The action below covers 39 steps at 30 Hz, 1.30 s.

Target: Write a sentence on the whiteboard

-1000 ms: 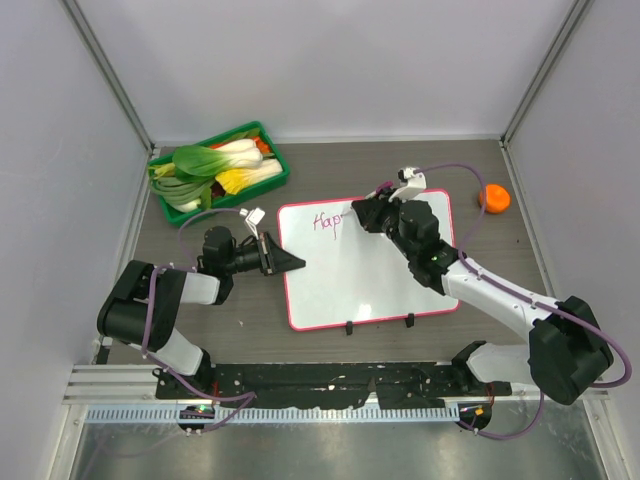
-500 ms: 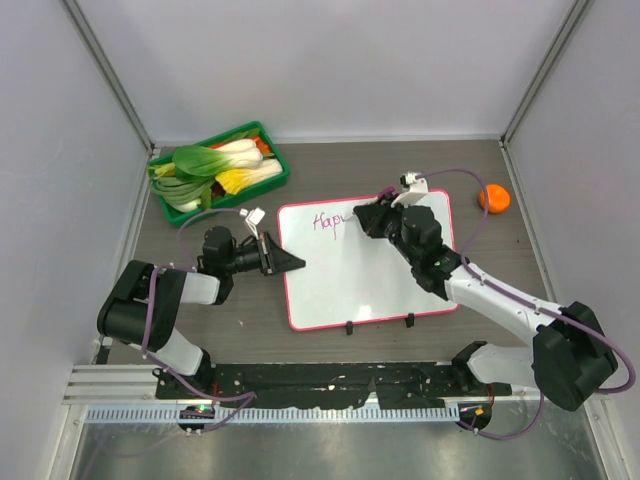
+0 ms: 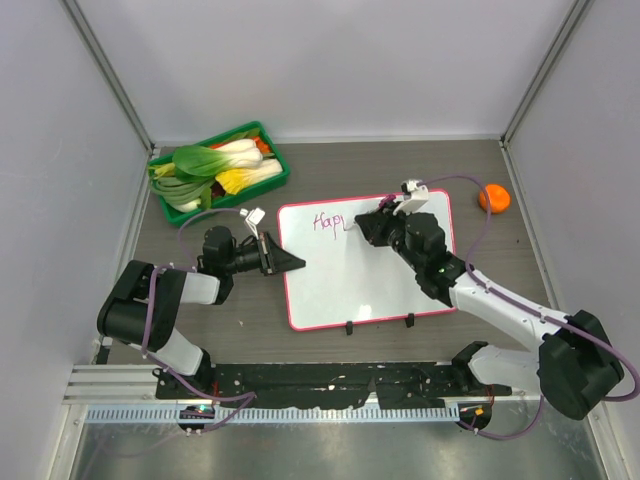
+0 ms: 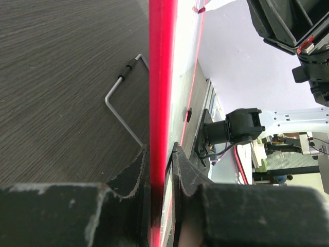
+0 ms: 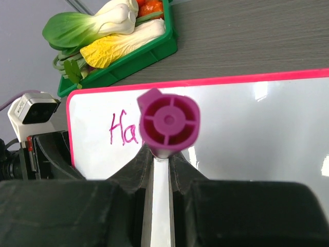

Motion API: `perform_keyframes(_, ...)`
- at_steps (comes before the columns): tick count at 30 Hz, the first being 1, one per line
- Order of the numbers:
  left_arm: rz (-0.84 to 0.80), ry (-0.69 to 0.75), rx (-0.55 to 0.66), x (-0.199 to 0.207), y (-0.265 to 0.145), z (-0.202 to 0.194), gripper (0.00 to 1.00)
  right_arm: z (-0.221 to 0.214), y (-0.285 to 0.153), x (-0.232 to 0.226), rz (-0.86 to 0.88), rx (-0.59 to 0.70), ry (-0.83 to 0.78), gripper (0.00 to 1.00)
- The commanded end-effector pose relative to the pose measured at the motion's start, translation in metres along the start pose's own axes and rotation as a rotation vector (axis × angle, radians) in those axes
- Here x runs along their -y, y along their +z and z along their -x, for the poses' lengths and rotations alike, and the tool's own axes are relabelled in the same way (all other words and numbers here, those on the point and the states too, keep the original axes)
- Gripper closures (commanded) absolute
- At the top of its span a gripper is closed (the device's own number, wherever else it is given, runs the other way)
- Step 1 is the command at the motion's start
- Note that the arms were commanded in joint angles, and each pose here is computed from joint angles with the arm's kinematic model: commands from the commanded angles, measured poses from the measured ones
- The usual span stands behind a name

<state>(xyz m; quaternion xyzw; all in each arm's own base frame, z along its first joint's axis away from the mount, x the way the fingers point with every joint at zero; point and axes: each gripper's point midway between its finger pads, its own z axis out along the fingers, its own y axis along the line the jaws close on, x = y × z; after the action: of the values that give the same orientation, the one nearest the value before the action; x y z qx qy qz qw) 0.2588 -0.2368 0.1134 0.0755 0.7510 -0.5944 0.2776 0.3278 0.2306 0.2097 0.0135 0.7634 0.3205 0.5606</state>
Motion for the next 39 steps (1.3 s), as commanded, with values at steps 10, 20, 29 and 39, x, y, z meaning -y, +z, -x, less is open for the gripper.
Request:
perform_keyframes(10, 0.143, -0.006, -0.032, -0.037, 0.002, -0.021, 1.0, 0.005, -0.007, -0.007, 0.034, -0.003, -0.009, 0.99)
perform_keyframes(20, 0.145, -0.007, -0.031, -0.038, 0.002, -0.021, 1.0, 0.053, -0.009, -0.033, 0.083, 0.109, -0.005, 0.99)
perform_keyframes(29, 0.143, -0.007, -0.032, -0.037, 0.002, -0.021, 1.0, 0.062, 0.015, -0.027, 0.033, 0.132, -0.003, 0.99)
perform_keyframes(39, 0.143, -0.007, -0.032, -0.038, 0.002, -0.021, 1.0, 0.05, 0.021, -0.014, -0.005, 0.108, -0.009, 0.99)
